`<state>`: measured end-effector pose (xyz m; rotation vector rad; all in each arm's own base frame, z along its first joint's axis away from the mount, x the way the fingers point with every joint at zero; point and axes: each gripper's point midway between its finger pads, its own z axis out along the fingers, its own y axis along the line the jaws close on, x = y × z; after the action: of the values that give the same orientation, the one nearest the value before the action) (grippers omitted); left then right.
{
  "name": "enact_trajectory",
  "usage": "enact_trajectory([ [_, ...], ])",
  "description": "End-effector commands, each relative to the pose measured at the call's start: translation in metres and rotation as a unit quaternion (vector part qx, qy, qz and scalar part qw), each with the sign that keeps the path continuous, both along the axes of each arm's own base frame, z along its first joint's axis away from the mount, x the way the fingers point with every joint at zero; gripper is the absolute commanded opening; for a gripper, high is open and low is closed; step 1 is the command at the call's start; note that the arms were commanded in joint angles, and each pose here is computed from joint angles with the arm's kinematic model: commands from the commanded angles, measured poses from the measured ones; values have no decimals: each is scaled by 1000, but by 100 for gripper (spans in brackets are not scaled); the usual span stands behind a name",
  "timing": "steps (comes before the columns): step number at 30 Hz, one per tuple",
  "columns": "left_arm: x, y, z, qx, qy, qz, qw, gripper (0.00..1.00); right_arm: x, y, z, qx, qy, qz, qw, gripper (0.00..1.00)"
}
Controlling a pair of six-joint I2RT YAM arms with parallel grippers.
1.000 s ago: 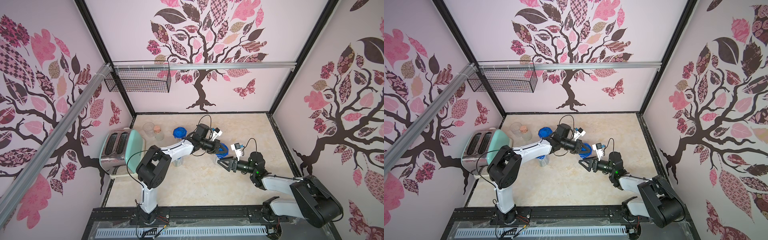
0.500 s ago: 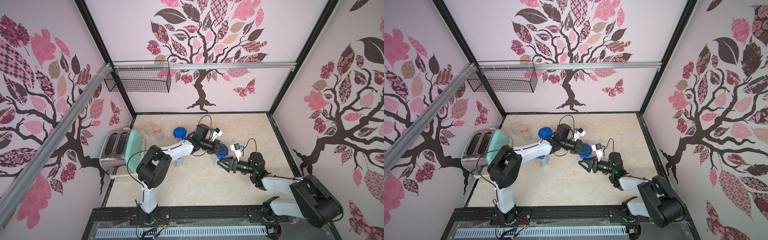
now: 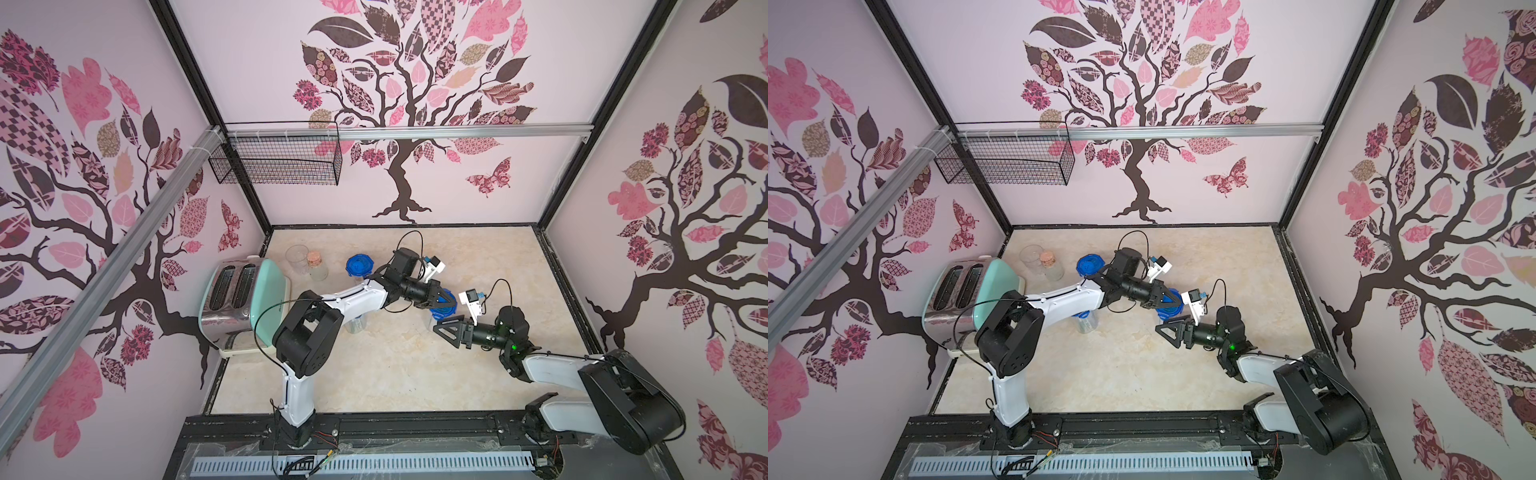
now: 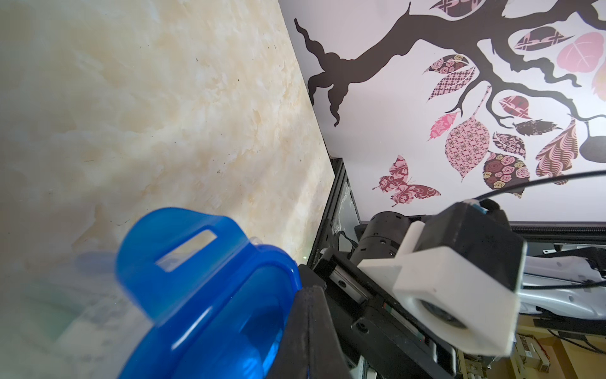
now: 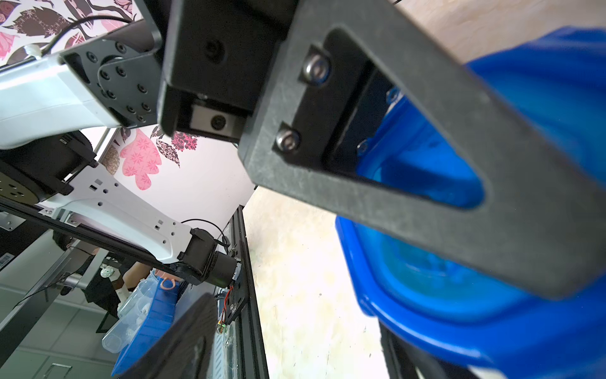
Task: Take out toiletry kits
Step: Unfasten the latch on the container, then open the lid of the container.
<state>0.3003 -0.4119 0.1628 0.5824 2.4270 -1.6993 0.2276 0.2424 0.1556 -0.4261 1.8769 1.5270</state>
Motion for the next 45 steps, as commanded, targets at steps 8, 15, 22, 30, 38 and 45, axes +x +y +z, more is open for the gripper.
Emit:
enact_trajectory([
  [8, 1, 16, -82, 102, 55, 39, 993, 0, -25, 14, 48, 52, -114, 77, 989, 78],
  [15, 5, 13, -57, 92, 34, 38, 994, 0, -28, 12, 41, 37, -108, 73, 991, 78],
  [22, 11, 11, -9, 76, -7, 40, 996, 4, -28, 9, 46, 23, -110, 57, 992, 78],
  [30, 15, 10, 46, 49, -46, 49, 997, 21, -22, 5, 49, 7, -109, 31, 993, 78],
  [38, 23, 44, 73, 63, -102, 120, 986, 34, 1, -8, 48, -38, -96, -42, 994, 77],
  [45, 37, 102, 39, 43, -49, 193, 979, 46, 39, -38, 59, -89, -66, -141, 984, 78],
])
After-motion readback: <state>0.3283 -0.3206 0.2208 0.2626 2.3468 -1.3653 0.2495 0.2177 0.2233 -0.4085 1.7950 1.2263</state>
